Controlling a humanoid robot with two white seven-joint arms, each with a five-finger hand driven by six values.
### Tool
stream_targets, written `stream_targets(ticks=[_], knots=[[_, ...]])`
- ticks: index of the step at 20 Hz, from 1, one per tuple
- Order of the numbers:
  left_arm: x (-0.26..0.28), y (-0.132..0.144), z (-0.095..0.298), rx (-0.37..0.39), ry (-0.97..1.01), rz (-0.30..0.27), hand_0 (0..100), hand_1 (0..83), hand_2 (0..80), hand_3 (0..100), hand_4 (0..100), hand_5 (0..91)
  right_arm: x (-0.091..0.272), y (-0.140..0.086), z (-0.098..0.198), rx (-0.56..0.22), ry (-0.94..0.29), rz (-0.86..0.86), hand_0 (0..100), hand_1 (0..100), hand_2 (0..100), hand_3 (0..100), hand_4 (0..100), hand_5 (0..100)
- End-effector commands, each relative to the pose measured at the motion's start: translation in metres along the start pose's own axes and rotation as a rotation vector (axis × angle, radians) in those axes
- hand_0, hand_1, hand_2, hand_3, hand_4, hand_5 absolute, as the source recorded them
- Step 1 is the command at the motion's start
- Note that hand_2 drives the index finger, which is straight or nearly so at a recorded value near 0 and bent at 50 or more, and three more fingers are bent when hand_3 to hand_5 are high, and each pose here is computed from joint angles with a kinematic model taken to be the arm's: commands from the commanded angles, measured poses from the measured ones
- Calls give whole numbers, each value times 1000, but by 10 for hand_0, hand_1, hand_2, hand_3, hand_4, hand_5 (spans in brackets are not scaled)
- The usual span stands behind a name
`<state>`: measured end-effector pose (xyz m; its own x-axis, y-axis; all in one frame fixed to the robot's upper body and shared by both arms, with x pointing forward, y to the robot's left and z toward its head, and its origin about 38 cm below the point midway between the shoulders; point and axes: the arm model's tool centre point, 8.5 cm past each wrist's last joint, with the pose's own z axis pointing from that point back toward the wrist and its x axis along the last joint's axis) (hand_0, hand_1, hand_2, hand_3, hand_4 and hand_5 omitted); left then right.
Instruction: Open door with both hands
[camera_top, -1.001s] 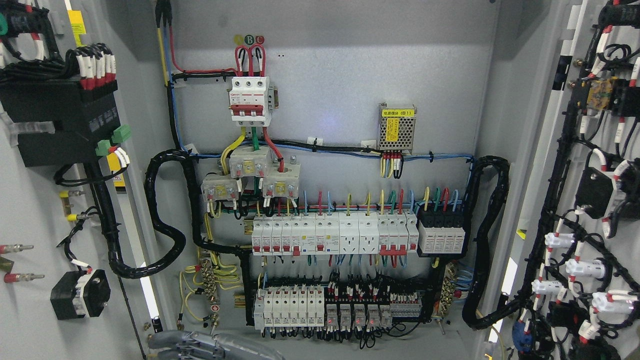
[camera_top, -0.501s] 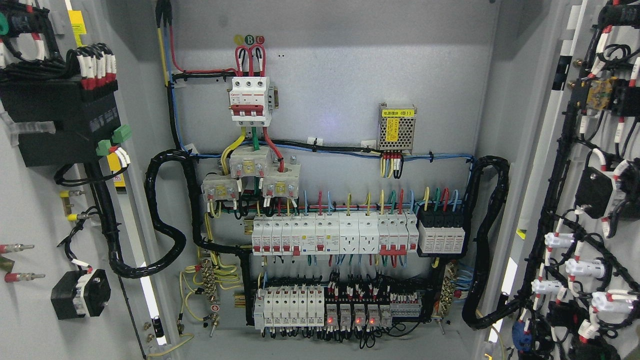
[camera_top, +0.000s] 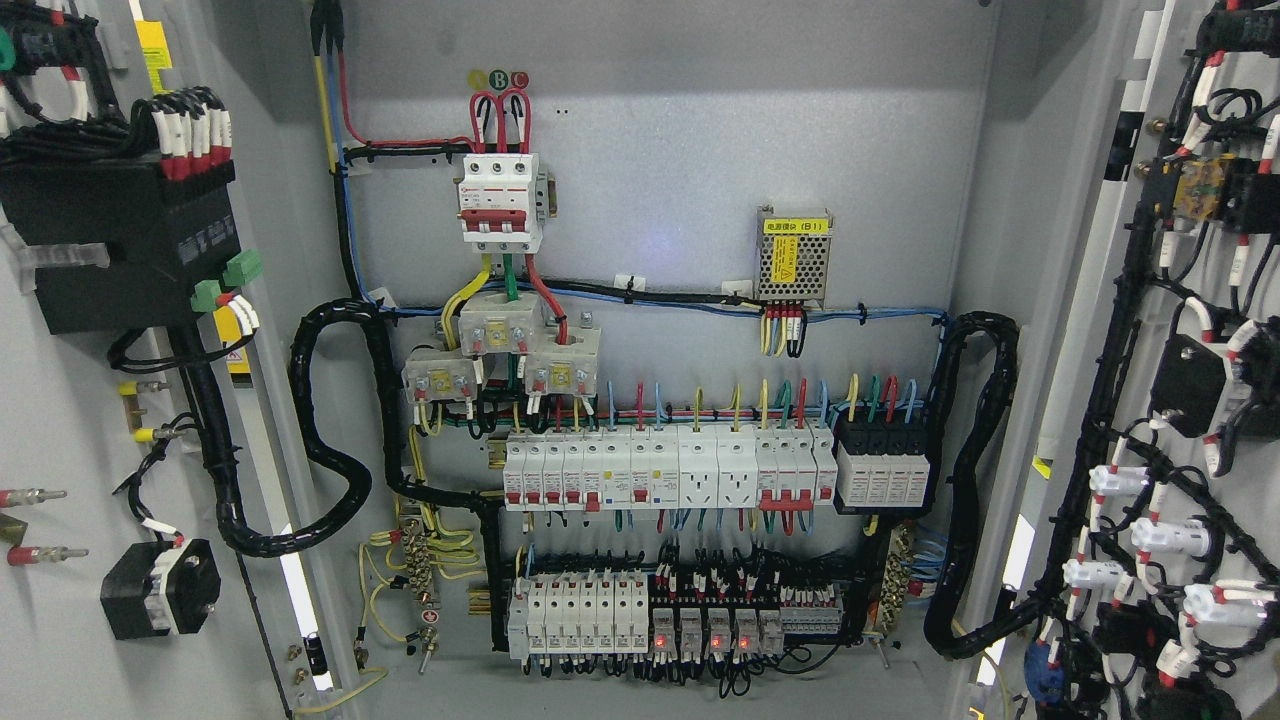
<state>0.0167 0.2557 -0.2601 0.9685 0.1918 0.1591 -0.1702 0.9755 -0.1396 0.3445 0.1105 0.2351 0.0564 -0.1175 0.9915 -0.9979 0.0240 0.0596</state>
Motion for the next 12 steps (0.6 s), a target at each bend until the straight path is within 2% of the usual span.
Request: stream_targets(ticks=[1, 12], knots=[[-7, 8, 3, 8, 8, -2, 120, 556, 0, 0, 0, 0, 0, 20, -18, 81, 35, 26, 0, 500, 40, 0, 0, 0], [-6, 5, 2, 4, 4, 0, 120, 556, 0, 0, 0, 0, 13, 21, -23, 127, 12, -31, 0, 500, 40, 0, 0, 0]])
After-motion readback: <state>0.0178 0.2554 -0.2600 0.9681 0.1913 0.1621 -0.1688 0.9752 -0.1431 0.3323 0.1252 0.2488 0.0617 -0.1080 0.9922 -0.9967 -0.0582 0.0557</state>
